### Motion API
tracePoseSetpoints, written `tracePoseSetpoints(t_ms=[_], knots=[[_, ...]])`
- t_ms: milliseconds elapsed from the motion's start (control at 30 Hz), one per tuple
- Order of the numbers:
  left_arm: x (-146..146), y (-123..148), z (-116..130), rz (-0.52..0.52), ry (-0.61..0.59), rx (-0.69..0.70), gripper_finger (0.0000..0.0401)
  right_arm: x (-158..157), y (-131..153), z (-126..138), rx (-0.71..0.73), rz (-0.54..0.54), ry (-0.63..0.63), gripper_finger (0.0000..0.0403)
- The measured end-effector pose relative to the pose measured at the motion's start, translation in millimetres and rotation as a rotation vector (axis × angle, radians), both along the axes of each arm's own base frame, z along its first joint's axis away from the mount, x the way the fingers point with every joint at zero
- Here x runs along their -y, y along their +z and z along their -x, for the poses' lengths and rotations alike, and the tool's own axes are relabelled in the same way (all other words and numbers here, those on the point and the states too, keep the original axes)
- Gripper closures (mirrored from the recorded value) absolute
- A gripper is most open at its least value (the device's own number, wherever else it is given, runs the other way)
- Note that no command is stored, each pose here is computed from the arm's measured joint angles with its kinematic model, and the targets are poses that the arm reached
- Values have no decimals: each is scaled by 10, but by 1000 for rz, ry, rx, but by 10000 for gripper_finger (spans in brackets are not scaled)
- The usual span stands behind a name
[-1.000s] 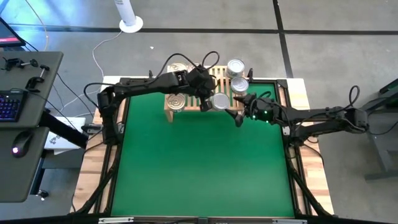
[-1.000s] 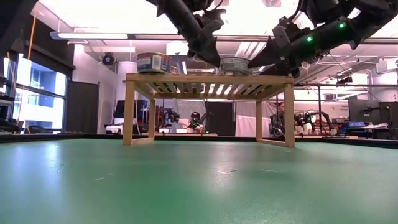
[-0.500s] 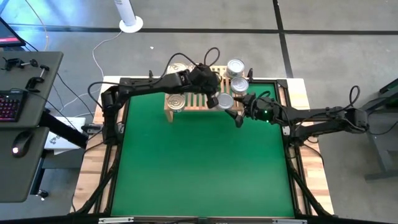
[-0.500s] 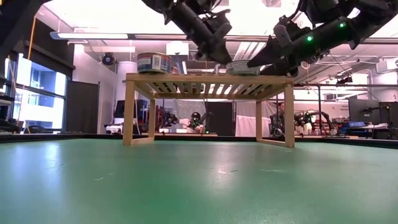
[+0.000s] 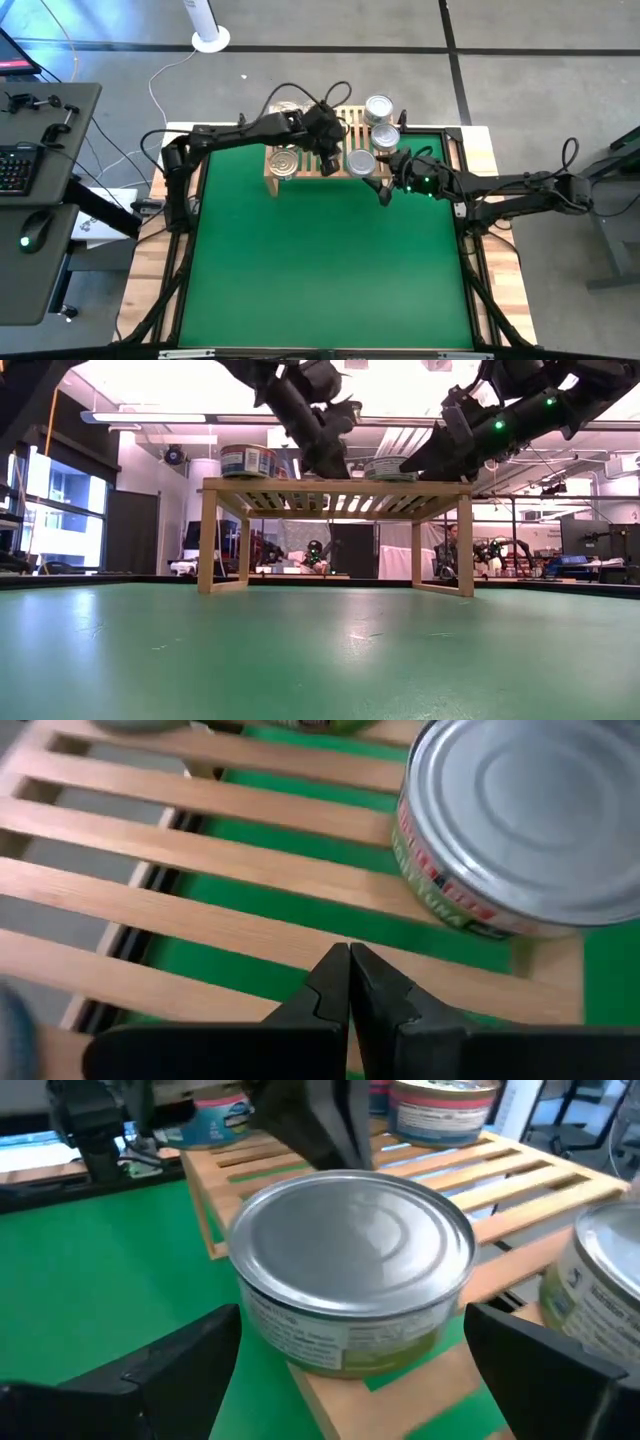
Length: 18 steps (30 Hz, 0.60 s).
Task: Stack canned seafood by type on shelf
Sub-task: Stack the green tuna can on top of the green tuna can on the shelf
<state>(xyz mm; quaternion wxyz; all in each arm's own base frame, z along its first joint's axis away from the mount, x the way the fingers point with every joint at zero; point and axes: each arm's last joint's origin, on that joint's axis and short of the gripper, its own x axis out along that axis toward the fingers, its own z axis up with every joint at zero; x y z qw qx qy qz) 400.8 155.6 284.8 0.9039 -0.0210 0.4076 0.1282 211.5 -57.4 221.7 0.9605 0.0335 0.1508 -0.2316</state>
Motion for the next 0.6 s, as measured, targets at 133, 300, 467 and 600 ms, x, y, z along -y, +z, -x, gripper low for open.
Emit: tracePoseSetpoints(t_ms=[133, 300, 467, 600], knots=[[-10, -125, -56, -15, -5, 49, 401, 26, -5, 0, -2, -3, 23, 25], [-27, -173, -115, -10, -18, 107, 401, 101, -43, -13, 6, -52, 24, 22], [-27, -143, -140, -15, -31, 147, 401, 123, -64, -48, 11, -45, 29, 11], [-35, -187, -168, -16, -40, 145, 401, 125, -55, -55, 17, -27, 36, 4]])
